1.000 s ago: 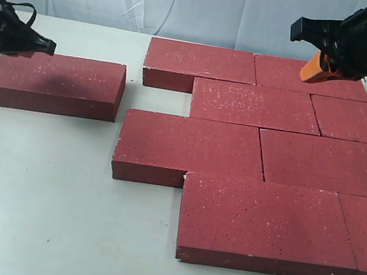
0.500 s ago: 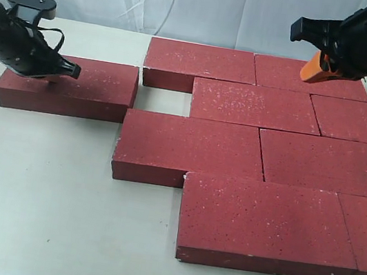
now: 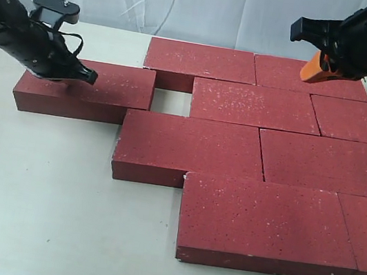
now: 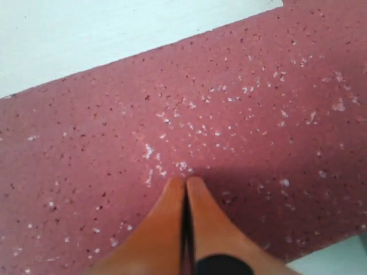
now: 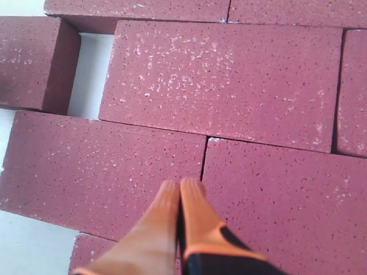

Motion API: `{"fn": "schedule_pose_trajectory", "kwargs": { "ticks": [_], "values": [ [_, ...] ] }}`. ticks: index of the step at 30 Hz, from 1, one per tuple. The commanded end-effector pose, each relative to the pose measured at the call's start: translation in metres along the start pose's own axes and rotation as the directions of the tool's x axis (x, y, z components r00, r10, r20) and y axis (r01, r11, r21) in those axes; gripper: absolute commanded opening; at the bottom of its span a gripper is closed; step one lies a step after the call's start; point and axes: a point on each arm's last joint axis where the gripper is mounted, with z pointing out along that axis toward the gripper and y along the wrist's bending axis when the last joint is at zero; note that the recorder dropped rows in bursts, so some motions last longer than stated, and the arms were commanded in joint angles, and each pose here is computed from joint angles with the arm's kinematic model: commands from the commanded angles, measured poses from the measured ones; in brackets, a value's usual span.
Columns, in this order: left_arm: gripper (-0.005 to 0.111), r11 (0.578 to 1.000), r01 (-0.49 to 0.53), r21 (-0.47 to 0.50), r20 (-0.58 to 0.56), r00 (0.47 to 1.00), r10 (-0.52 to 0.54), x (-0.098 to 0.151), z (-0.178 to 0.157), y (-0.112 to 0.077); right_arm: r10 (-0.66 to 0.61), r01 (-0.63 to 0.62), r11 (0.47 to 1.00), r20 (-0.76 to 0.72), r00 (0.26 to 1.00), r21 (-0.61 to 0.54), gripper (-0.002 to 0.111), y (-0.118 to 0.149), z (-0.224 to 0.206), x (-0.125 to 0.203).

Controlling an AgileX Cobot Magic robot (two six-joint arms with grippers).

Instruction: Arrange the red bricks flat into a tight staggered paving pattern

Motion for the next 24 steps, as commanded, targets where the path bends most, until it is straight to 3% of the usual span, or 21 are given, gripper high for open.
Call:
{"fn": "schedule_pose_trajectory", "kwargs": {
  "ticks": [1,5,8,18,24],
  "values": [
    [0.0,0.998,0.035,-0.047,0.064,0.997,-0.032,-0.014,-0.034,0.03,0.002,-0.002,1.0,0.008,1.0,0.004,-0.001,-0.003,0.0,-0.001],
    [0.0,0.956,0.273,-0.108,0.086,0.961,-0.264,-0.002,-0.05,0.085,0.002,-0.002,1.0,0.008,1.0,0.004,-0.001,-0.003,0.0,-0.001],
    [0.0,0.934,0.333,-0.127,0.064,0.943,-0.328,0.008,-0.047,0.104,0.002,-0.002,1.0,0.008,1.0,0.004,-0.001,-0.003,0.0,-0.001],
    [0.0,0.909,0.399,-0.118,0.0,0.915,-0.402,0.025,-0.011,0.111,0.002,-0.002,1.0,0.009,1.0,0.004,-0.001,-0.003,0.0,-0.001],
    [0.0,0.916,0.393,-0.08,-0.027,0.918,-0.396,0.03,0.004,0.106,0.002,-0.002,1.0,0.009,1.0,0.004,-0.001,-0.003,0.0,-0.001]
  ]
}}
